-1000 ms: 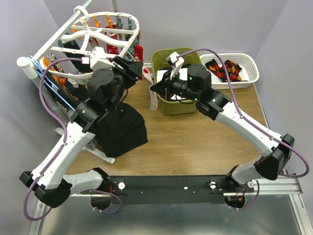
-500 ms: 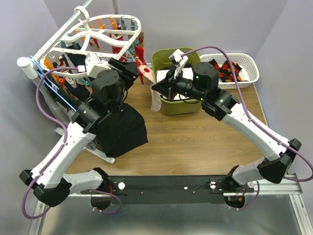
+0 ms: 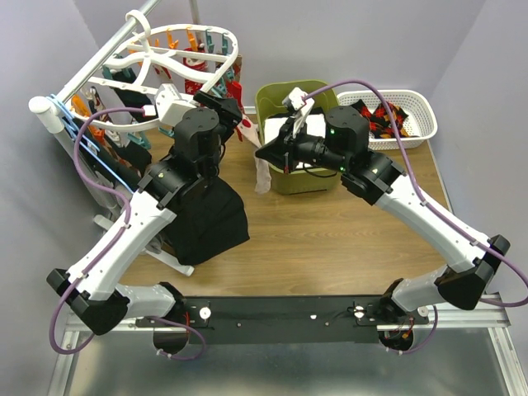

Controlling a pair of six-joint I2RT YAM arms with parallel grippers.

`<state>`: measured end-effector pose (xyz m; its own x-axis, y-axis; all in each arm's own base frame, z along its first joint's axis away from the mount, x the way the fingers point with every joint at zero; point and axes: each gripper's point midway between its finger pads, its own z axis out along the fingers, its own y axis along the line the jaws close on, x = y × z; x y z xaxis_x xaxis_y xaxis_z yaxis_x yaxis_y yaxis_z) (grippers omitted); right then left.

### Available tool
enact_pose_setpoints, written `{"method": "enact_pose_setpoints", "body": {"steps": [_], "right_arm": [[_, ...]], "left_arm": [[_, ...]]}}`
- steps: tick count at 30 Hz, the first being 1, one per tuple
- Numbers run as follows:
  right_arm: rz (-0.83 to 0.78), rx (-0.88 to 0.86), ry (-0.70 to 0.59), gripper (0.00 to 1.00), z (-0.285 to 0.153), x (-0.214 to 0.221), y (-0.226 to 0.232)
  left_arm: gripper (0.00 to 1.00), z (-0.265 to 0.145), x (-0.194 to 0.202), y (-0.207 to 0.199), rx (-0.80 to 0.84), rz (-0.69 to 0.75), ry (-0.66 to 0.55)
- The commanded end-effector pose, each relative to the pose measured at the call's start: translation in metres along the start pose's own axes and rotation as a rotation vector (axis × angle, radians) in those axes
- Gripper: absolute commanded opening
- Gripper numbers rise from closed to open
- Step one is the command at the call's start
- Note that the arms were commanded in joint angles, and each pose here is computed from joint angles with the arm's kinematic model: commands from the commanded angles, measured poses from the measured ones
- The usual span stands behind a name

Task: Remove the socks clipped to the hanger

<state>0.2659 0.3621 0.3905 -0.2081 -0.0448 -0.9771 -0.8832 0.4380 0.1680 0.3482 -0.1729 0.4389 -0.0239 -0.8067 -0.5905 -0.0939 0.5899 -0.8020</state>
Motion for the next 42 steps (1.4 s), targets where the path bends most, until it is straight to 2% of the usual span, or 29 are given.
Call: {"method": "enact_pose_setpoints", "body": {"steps": [1,8,14,15,17,18,21,23,24,26,27,34,38,40,42], "right_arm": [[-0.037,-0.042,-0.024,0.01,-0.013,-0.014,0.016],[-0.037,-0.046,-0.018,0.01,-0.016,-0.011,0.018],[-0.039,-0.06,-0.021,0.01,-0.018,-0.014,0.023],[-0.036,-0.061,-0.02,0.01,-0.018,-0.013,0.023],[-0.035,-0.055,-0.021,0.01,-0.019,-0.013,0.023],[-0.036,-0.054,-0.02,0.01,-0.02,-0.012,0.023],[-0.033,-0.046,-0.022,0.01,-0.022,-0.01,0.022],[-0.028,-0.019,-0.015,0.01,-0.023,-0.006,0.018],[-0.025,-0.009,-0.019,0.01,-0.025,-0.007,0.017],[-0.015,0.03,-0.015,0.01,-0.025,-0.003,0.01],[0.019,0.139,-0.022,0.01,-0.03,-0.003,-0.007],[0.04,0.487,0.023,0.01,-0.039,0.016,-0.069],[0.051,0.617,0.03,0.01,-0.043,0.007,-0.11],[0.088,0.627,0.031,0.01,-0.046,0.006,-0.13],[0.136,0.69,-0.005,0.01,-0.066,-0.005,-0.17]], "left_arm": [[0.68,-0.001,-0.03,-0.001,-0.039,-0.036,-0.127],[0.64,0.006,-0.036,0.009,-0.093,-0.015,-0.196],[0.53,0.01,-0.036,0.009,-0.079,0.006,-0.223],[0.45,0.01,-0.036,0.009,-0.081,0.009,-0.224],[0.38,0.011,-0.036,0.009,-0.081,0.012,-0.226],[0.28,0.012,-0.035,0.008,-0.077,0.016,-0.223],[0.11,0.012,-0.034,0.006,-0.068,0.025,-0.217],[0.06,0.011,-0.036,0.006,-0.068,0.028,-0.219],[0.0,0.011,-0.035,0.007,-0.07,0.032,-0.217],[0.0,0.009,-0.037,0.006,-0.064,0.033,-0.216],[0.0,0.006,-0.038,0.005,-0.054,0.044,-0.209],[0.0,-0.008,-0.044,0.003,0.024,0.117,-0.191],[0.0,-0.018,-0.05,0.01,0.049,0.186,-0.199],[0.0,-0.023,-0.054,0.013,0.055,0.226,-0.207],[0.0,-0.03,-0.062,0.012,0.073,0.237,-0.218]]}}
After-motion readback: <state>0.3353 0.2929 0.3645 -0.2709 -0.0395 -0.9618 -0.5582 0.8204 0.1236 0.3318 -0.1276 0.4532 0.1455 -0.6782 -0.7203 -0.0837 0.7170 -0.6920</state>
